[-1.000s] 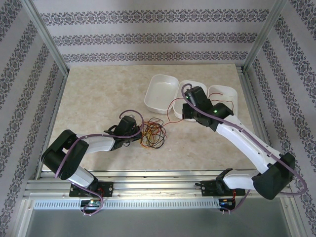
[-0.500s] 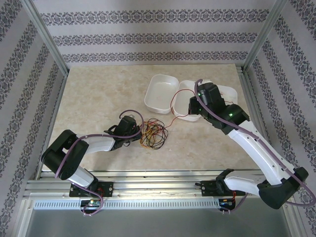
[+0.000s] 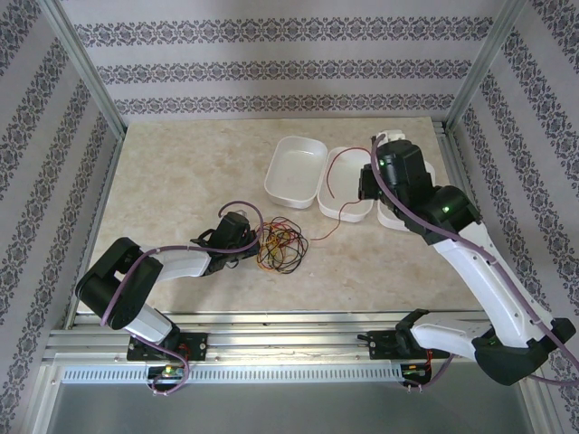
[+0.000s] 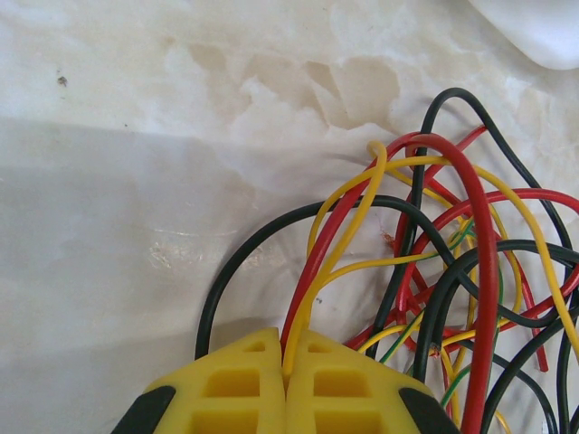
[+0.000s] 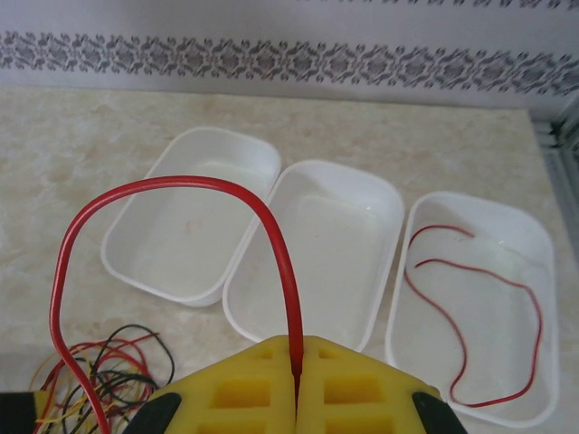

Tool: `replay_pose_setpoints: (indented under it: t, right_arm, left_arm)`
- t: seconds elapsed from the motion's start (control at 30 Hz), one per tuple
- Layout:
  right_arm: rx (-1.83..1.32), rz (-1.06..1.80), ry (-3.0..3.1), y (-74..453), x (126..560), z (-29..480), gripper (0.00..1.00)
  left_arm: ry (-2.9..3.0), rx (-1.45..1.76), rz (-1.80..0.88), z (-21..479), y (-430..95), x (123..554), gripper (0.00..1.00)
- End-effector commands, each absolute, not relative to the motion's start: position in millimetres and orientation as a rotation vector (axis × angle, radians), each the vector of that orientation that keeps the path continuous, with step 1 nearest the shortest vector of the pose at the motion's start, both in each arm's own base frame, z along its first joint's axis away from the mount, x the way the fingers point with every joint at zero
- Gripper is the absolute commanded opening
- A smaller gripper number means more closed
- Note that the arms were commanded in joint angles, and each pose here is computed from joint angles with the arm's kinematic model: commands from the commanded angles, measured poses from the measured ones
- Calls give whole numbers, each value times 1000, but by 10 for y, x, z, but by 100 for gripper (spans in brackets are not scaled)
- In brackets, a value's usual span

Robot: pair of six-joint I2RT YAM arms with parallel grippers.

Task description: Untangle the cables

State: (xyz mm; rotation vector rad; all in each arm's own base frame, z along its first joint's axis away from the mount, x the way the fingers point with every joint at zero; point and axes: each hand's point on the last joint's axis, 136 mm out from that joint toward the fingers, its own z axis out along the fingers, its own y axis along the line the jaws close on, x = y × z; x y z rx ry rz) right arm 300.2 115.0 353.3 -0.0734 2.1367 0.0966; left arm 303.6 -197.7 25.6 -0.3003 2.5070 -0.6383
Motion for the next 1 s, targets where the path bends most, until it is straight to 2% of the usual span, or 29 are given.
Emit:
replay_pose_setpoints:
  t: [0.0,0.5,0.73,0.97]
  right_arm:
    - [-47,-5,2081,928,2975,3785,0]
    - [210,-286,1951,-52,3176,4335,0]
    - [311,-425,1956,-460,3318,4206,0]
    - [384,-480,2016,-724,3421,3796,0]
  left_arm:
    - [2522,-309,-614,243,-1964,3020,0]
    - [2533,-300,-622,220,-1995,3027,0]
    - [2535,-299,-620,222,-2001,3038,0]
    - [2537,-296,-629,225,-2016,3036,0]
